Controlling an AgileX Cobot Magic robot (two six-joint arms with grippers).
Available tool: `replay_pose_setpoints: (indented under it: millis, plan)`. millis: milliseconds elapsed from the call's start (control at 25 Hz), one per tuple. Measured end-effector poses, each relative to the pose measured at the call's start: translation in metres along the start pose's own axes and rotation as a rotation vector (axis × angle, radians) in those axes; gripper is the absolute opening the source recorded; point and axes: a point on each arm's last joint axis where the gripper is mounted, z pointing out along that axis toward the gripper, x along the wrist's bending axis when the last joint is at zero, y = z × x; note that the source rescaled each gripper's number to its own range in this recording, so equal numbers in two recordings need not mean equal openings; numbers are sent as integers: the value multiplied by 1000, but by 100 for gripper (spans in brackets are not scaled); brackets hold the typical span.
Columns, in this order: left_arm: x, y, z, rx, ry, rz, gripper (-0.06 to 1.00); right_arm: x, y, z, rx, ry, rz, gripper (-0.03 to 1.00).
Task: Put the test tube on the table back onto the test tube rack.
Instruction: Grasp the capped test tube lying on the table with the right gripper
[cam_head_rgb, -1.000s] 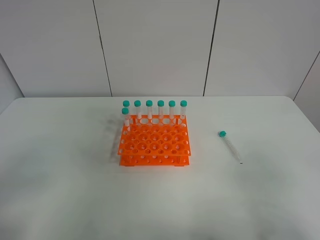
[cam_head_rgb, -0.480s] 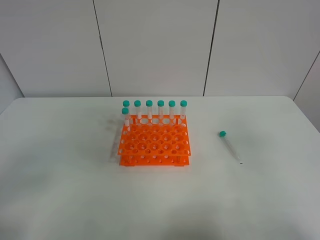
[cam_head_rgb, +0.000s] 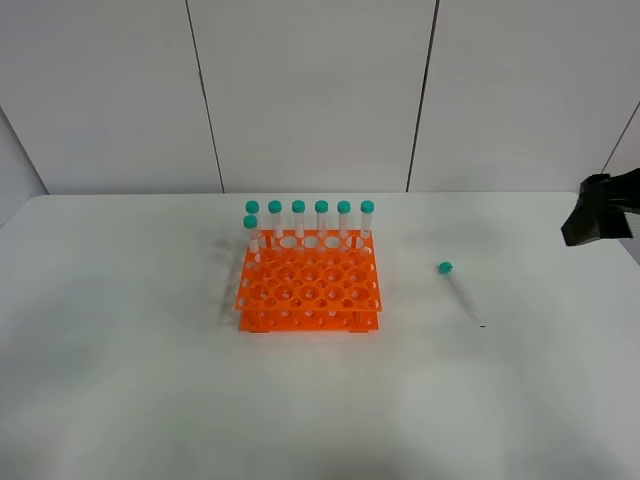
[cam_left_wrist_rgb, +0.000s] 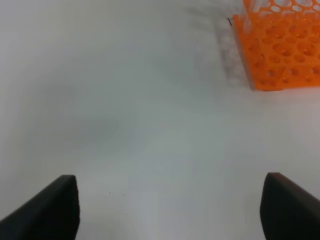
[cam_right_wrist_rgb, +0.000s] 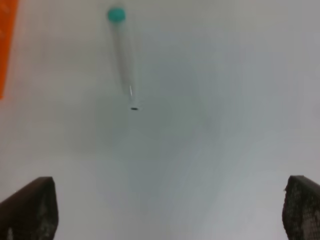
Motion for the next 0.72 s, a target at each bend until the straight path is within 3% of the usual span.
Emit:
replay_pose_setpoints:
  millis: [280, 720]
  plan:
    - [0, 0, 0, 0, 0, 0, 100, 20, 28, 63, 147, 50, -97, 100]
    - [0, 0, 0, 0, 0, 0, 100, 31, 32, 114, 189, 63, -95, 100]
